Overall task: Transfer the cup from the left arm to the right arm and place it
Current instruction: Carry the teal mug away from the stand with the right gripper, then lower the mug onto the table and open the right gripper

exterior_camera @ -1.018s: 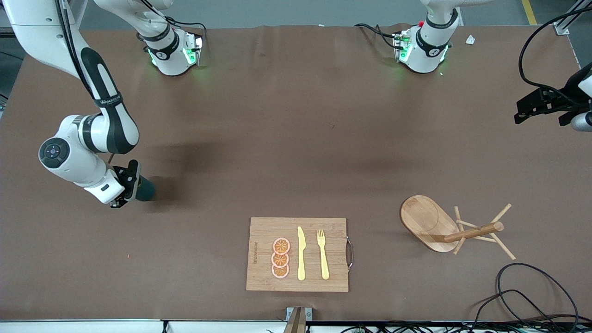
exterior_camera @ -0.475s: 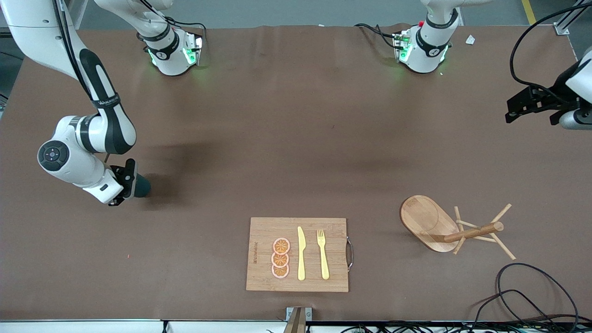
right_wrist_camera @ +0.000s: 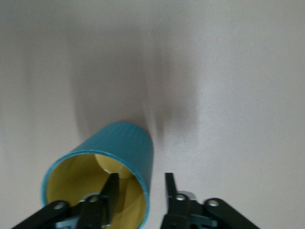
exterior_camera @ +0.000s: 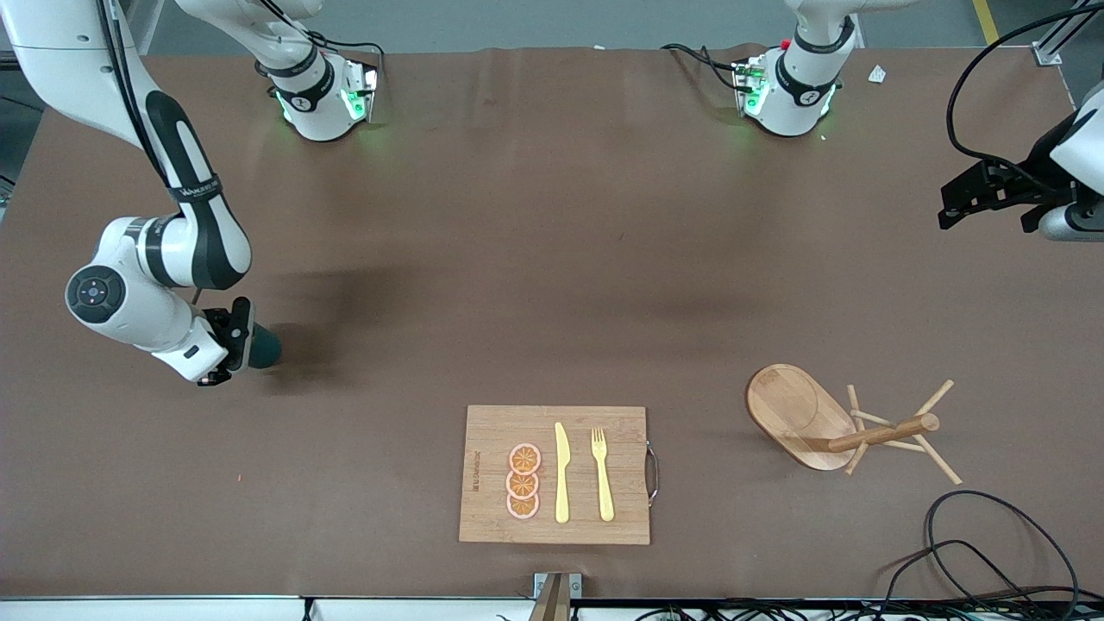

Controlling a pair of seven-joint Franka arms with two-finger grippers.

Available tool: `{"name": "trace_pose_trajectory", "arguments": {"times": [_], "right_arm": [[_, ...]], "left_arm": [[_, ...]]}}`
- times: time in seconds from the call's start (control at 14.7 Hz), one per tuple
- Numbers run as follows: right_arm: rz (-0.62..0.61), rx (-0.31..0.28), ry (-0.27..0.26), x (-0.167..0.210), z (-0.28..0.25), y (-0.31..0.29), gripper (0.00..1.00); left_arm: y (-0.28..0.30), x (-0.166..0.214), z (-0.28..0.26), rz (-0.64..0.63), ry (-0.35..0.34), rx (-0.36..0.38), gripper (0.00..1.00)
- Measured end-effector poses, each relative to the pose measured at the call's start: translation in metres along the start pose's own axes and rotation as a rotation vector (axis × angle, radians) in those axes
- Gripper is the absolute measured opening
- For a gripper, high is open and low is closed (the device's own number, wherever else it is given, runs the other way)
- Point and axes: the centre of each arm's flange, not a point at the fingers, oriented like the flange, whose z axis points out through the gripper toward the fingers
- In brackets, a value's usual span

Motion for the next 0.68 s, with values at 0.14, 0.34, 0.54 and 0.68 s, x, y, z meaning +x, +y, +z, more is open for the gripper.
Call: {"name": "trace_pose_trajectory", "arguments": {"times": [0.14, 0.34, 0.54, 0.68], "right_arm": [[0.133, 0.057, -0.006, 0.001, -0.009, -0.001, 0.7], [0.369, 0.093, -0.023, 0.006, -0.055, 0.001, 0.98], [0.619, 0.09, -0.038, 0.015, -0.117, -0.003, 1.0], [0.748, 0.075, -0.04, 0.019, -0.147, -0.01, 1.0]], "left_arm": [[0.002, 0.0, 0.0, 0.004, 0.0, 0.0, 1.0], [0.007, 0.0, 0.0, 0.011, 0.003, 0.0, 1.0], [0.008, -0.001, -0.003, 0.011, 0.011, 0.0, 1.0], [0.008, -0.003, -0.007, 0.01, 0.019, 0.001, 1.0]]}}
